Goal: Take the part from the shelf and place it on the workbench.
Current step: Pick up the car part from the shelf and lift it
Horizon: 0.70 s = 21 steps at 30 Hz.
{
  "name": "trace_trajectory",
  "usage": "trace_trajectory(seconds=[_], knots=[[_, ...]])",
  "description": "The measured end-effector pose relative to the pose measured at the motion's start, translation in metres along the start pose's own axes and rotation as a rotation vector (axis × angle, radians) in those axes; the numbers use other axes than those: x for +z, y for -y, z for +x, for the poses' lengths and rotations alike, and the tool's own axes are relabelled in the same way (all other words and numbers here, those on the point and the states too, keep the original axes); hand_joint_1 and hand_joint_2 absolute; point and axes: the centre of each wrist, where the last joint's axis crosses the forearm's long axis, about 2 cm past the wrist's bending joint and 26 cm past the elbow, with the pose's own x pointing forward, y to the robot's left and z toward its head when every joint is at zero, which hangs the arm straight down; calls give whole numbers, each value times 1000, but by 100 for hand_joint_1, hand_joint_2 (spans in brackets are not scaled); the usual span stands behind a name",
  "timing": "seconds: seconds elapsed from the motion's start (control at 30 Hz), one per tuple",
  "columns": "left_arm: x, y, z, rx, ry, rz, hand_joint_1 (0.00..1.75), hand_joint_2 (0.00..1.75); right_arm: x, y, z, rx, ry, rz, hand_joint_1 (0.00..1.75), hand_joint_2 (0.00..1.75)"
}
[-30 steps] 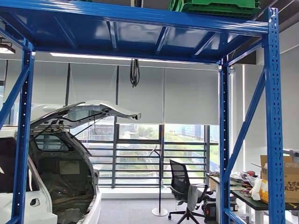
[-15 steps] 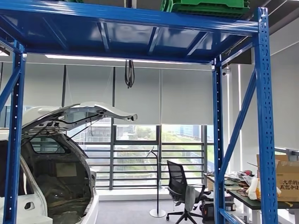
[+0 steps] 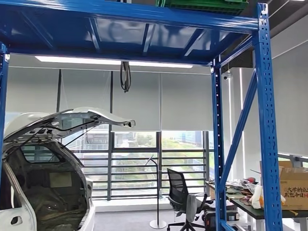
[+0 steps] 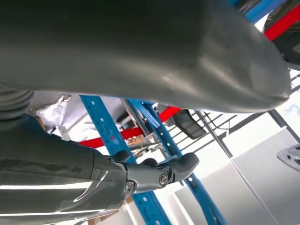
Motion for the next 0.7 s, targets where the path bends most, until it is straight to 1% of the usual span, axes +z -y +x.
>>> trace_trajectory(seconds=[0.17, 0.43, 0.7], knots=[[0, -4, 0, -9, -8, 17, 0, 0, 2, 2, 0, 5, -3, -8, 0, 0], [4, -14, -6, -37, -64, 66, 0, 0, 15, 2, -1, 17, -31, -6, 0, 0], [3, -25, -2, -50, -62, 91, 0, 0, 18, 5, 2, 18, -29, -22, 0, 0]])
